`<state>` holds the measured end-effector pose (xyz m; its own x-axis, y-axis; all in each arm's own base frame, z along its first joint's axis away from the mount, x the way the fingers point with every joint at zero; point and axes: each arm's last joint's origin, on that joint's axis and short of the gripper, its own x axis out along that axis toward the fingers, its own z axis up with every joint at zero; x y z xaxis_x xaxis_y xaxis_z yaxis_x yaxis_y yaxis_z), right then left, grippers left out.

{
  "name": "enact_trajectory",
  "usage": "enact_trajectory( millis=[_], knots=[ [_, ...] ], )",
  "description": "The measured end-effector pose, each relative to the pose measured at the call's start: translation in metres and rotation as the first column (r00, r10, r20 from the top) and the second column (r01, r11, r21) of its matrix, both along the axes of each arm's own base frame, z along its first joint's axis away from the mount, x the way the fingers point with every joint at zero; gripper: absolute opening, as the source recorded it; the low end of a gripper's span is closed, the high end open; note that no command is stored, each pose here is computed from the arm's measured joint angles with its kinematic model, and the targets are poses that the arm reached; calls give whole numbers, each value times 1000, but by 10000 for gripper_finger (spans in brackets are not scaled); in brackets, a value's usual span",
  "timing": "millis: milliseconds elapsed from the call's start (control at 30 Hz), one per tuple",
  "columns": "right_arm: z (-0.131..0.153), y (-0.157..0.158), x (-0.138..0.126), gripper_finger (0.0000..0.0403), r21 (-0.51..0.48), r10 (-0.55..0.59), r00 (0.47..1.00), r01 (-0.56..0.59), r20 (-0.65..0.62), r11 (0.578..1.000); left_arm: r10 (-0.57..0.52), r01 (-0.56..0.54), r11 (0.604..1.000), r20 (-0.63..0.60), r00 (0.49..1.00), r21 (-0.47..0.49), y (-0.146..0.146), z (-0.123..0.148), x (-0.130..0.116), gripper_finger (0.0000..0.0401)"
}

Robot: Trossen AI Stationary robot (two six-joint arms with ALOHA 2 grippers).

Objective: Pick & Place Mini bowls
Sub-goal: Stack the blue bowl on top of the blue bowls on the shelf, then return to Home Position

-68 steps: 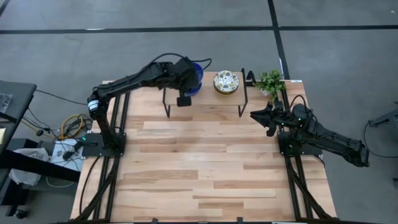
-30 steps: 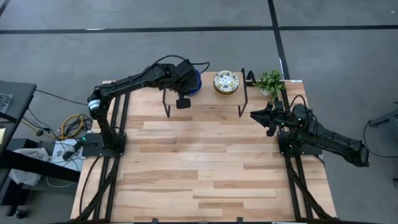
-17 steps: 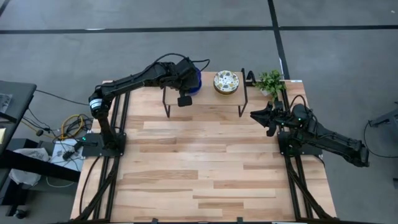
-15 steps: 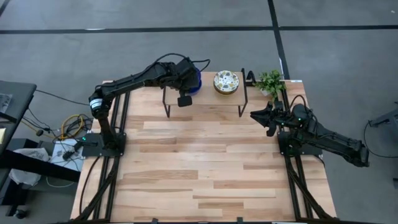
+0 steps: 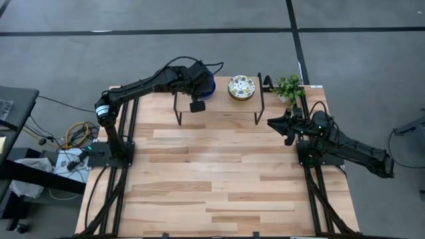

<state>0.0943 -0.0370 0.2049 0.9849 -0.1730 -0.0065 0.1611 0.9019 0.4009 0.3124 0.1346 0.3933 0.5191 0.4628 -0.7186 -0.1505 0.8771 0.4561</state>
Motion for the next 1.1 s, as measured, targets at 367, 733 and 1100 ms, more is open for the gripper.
enact_trajectory(
  millis=[367,733,1100],
  knots=[
    [0,0,0,82,0,0,1000,0,0,1000,-14,14,1000,5,1000,6,-2,1,1,93],
    [0,0,0,82,0,0,1000,0,0,1000,-71,65,995,89,993,75,-24,32,-20,122],
    [0,0,0,82,0,1,1000,-1,0,1000,40,39,984,433,900,-173,-65,81,-77,122]
  ],
)
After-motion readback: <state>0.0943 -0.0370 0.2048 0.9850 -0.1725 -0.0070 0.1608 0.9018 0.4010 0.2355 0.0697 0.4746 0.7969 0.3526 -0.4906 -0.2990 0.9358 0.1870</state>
